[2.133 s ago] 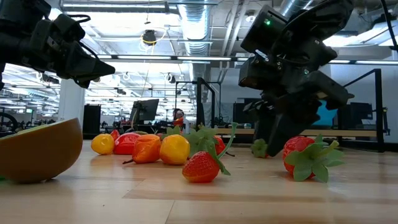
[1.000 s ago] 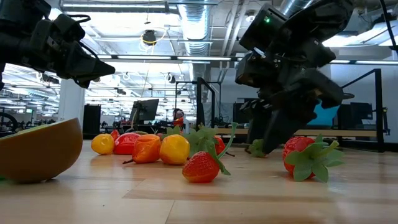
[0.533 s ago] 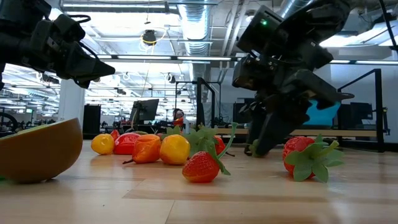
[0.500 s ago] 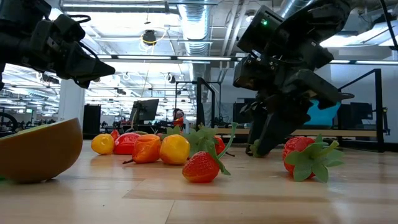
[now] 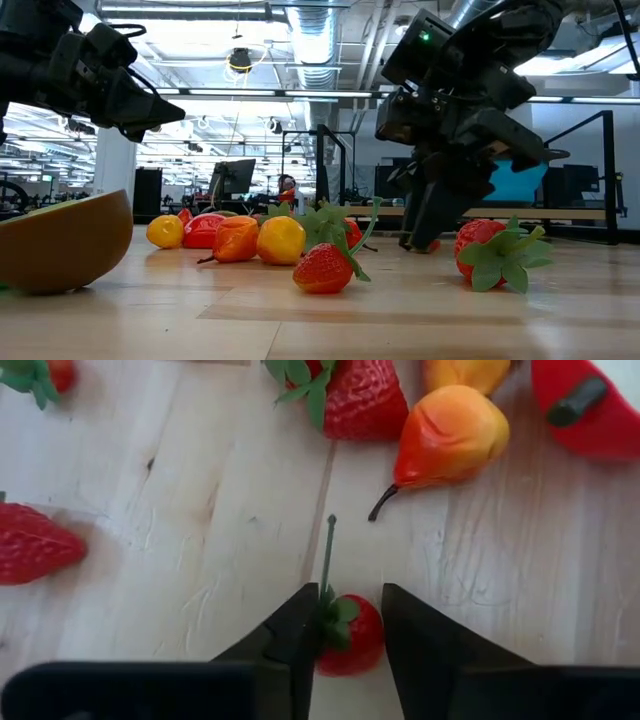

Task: Pick & Place Fruit
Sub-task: Put the red strawberry into the blue colander

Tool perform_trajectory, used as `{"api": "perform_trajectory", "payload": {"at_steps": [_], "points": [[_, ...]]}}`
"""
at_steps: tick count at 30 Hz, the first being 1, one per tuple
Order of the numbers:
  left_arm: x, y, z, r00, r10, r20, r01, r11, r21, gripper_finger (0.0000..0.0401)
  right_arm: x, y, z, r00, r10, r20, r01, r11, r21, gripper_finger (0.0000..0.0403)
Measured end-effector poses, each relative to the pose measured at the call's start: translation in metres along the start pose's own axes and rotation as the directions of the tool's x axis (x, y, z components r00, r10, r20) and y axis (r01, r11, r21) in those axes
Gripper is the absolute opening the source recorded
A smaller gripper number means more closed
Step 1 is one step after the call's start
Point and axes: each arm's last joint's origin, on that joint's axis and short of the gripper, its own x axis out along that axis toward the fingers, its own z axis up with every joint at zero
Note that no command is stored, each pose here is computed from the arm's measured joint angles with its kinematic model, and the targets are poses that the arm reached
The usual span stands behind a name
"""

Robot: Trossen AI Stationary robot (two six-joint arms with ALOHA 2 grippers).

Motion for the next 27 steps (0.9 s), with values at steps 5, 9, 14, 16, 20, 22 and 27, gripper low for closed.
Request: {"api": "perform_trajectory", "payload": {"at_steps": [5,9,14,16,20,22,27], "points": [[0.0,0.0,0.0,1.0,0.0,0.0,0.0,1.0,0.0,0.0001,-0.002,0.0,0.0,1.0,0.0,0.002,0.0,1.0,0.02,0.0086],[0.0,0.0,0.0,1.0,0.0,0.0,0.0,1.0,0.0,0.0001,-0.009,0.002,0.001,1.0,-0.001,0.007,0.001,1.0,0.02,0.0072],[0.0,0.0,0.0,1.0,0.0,0.001,0.0,1.0,0.0,0.0001,-0.025,0.003,0.006,0.999,-0.006,0.044,0.005,1.0,0.018,0.0034],[0.0,0.0,0.0,1.0,0.0,0.0,0.0,1.0,0.0,0.0001,-0.033,0.004,0.009,0.998,-0.006,0.067,0.005,1.0,0.015,0.001],[0.0,0.0,0.0,1.0,0.0,0.0,0.0,1.0,0.0,0.0001,-0.047,0.005,0.013,0.994,-0.011,0.112,0.009,1.0,0.024,0.0009],[0.0,0.0,0.0,1.0,0.0,0.0,0.0,1.0,0.0,0.0001,-0.053,0.005,0.015,0.992,-0.012,0.128,0.007,0.999,0.039,0.0005],[0.0,0.0,0.0,1.0,0.0,0.0,0.0,1.0,0.0,0.0001,-0.06,0.008,0.016,0.99,-0.007,0.143,0.002,0.999,0.036,0.0014]]}}
